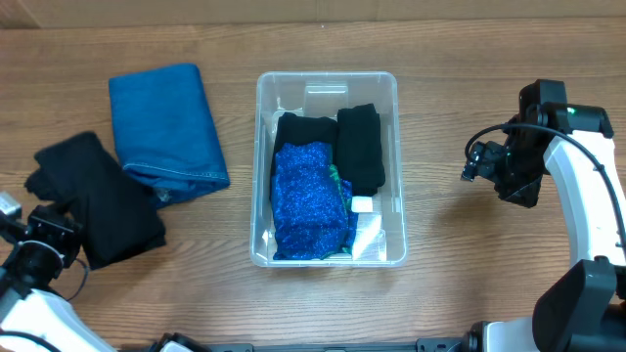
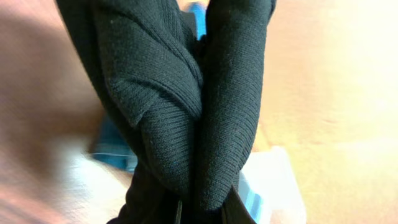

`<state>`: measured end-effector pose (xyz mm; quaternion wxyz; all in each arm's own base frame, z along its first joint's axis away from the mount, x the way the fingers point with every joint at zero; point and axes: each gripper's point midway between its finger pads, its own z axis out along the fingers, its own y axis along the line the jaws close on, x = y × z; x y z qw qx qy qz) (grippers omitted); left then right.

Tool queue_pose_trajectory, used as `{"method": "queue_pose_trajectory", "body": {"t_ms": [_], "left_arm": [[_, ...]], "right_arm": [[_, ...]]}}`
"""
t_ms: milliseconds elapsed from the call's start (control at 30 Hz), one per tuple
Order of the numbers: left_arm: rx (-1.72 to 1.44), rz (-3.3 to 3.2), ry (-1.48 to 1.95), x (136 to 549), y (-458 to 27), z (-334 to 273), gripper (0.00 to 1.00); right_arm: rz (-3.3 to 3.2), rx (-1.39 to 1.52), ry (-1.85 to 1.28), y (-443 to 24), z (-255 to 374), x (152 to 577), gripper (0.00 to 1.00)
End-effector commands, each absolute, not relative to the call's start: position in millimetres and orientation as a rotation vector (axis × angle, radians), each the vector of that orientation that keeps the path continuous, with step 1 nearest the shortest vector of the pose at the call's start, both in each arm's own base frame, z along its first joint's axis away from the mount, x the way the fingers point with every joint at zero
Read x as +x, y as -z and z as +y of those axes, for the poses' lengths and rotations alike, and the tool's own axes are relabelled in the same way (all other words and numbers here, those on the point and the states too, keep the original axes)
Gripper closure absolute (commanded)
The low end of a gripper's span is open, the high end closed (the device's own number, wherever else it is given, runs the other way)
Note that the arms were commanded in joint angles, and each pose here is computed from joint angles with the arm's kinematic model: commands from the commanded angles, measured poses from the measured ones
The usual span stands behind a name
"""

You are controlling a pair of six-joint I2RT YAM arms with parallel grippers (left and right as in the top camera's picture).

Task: Pack container
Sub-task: 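Place the black cloth into the bin's right half and release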

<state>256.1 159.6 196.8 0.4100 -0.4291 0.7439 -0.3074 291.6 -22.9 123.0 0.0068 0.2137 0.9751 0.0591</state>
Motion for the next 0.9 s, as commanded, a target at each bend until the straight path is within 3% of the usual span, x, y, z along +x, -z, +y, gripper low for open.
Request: {"method": "queue_pose_trajectory", "body": {"t_ms": [0, 233, 300, 400, 500, 600, 667, 867], "left_arm": [[-0.863, 1.816, 0.950, 274, -271, 100, 0.96], [-0.286, 1.787, 1.136, 312, -396, -32, 0.96], [-0.155, 1.788, 1.169, 313, -406, -76, 0.96], [0.020, 1.880, 1.195, 315, -384, -144, 0.96], [0.036, 2.109, 1.174, 321, -321, -209, 0.96], [-0.184, 2.320, 1.089, 321, -266, -224, 0.96], [-0.518, 2.441, 1.000, 320, -226, -226, 0.96], [-0.812, 2.409, 1.129, 329, -212, -267, 0.96]], "right_arm": [[3.016, 0.649, -0.189, -132, -22, 294, 0.16], [3.017, 0.649, -0.189, -132, -22, 294, 0.16], [3.017, 0.649, -0.189, -132, -22, 294, 0.16], [3.017, 0.649, -0.189, -132, -22, 294, 0.16], [3.018, 0.649, -0.189, -132, -22, 294, 0.15], [3.020, 0.650, -0.189, -132, -22, 293, 0.15], [3.020, 0.650, -0.189, -132, -22, 293, 0.15], [3.022, 0.645, -0.202, -132, -21, 293, 0.15]]}}
